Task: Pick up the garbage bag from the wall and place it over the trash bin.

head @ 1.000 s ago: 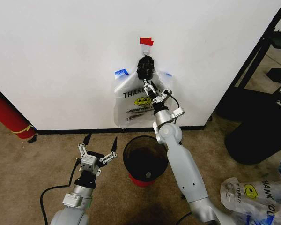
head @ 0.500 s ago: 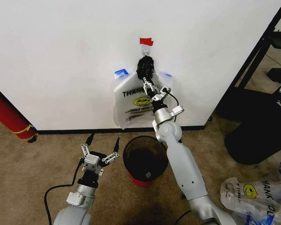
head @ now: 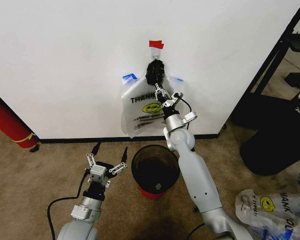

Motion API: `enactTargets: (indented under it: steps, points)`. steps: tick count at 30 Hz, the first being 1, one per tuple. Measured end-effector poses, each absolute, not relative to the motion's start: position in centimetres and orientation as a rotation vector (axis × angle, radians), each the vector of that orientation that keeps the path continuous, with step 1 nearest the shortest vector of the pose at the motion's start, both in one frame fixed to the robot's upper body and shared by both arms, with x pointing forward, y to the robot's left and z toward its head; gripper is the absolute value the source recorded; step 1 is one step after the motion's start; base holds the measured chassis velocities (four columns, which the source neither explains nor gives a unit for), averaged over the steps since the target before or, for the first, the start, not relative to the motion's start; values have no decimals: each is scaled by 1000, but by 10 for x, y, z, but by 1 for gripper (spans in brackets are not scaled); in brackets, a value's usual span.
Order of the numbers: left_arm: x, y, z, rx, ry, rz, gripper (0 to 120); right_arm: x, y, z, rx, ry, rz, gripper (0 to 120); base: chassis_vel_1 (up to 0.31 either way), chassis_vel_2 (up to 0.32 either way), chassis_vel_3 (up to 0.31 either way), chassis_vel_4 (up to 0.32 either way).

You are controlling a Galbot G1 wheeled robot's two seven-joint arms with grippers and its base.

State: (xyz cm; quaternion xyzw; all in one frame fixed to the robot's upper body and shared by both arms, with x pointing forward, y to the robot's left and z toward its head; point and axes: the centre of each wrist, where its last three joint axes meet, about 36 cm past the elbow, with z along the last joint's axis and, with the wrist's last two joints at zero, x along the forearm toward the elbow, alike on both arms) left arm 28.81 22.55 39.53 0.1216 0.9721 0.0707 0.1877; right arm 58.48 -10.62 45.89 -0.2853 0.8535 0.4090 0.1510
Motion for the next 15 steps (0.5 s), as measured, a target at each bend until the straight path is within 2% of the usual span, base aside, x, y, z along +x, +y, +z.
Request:
enactTargets:
  steps: [6,9,15]
  points:
    - [287,226,395,343,2735,202,100,575,-101,449,-826,2484,1141,0,0,0,0,0]
    - [287,226,395,344,2735,208,100,573,-101,444,-824,2491,1144,7,0,0,0,0]
    - [286,224,397,352,2730,214,100,569,-101,438,-833,2487,1146,32,0,0,0,0]
